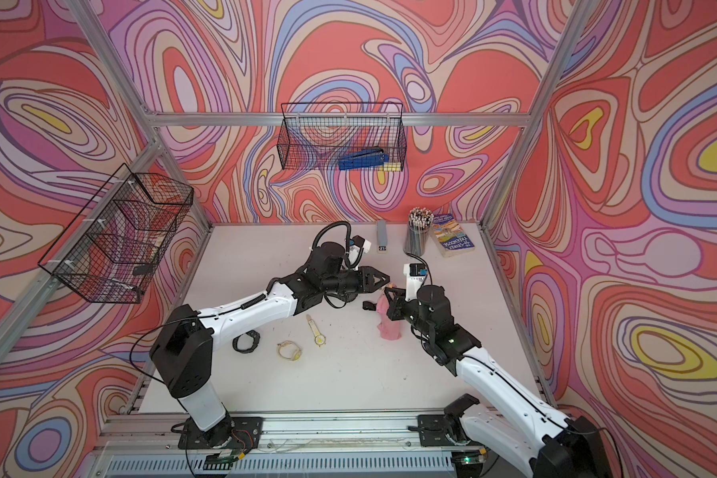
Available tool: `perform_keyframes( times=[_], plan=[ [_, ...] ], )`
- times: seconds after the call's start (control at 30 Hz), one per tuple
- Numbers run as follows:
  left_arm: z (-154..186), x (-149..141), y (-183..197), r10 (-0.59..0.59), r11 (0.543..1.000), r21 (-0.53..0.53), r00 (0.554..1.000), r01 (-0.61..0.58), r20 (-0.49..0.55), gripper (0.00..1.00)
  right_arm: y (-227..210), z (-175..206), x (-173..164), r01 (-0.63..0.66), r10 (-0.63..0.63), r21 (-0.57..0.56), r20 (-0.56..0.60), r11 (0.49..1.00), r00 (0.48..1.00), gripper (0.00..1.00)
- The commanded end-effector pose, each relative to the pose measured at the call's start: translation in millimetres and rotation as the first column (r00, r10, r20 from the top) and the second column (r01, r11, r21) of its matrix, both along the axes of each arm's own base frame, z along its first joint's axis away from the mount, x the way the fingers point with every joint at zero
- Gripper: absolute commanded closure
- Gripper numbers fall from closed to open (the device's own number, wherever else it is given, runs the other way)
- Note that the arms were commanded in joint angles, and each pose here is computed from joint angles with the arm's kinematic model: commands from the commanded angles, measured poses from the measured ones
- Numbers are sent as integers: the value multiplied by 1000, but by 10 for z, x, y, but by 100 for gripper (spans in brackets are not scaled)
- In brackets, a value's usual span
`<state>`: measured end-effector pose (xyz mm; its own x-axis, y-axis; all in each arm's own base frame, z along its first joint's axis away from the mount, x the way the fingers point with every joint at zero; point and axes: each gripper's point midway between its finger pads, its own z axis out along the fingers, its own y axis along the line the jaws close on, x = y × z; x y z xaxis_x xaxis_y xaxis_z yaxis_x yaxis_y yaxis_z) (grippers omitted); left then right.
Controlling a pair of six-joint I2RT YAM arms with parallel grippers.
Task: Wipe the watch dial
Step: Wipe the dirt from the watch dial.
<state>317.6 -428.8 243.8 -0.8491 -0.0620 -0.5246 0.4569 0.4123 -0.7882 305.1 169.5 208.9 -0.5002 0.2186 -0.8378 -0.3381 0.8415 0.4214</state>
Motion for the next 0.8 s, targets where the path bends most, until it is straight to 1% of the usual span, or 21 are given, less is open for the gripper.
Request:
perform_keyframes(
  times=[0.0, 0.17, 0.23, 0.47, 0.77],
  plan=[
    [87, -206, -141, -94, 994, -57, 996, 94, -5, 89, 110, 232, 45, -43, 41, 40, 59, 998, 997, 100],
    [-13, -185, -165, -91, 995, -48, 995, 89, -34, 91, 151, 348, 48, -65, 59, 64, 99, 996, 993, 100],
    [-48, -177, -166, -86, 995, -44, 995, 84, -45, 94, 135, 380, 59, -56, 49, 61, 108, 997, 993, 100],
    [-149, -118, -121, -52, 998, -42, 993, 48, -103, 100, 0, 405, 69, 3, -8, 44, 122, 999, 992, 100],
    [-181, -7, -41, -11, 996, -87, 981, -6, -193, 100, -78, 384, 0, 5, -15, 69, 138, 998, 990, 100]
  ],
)
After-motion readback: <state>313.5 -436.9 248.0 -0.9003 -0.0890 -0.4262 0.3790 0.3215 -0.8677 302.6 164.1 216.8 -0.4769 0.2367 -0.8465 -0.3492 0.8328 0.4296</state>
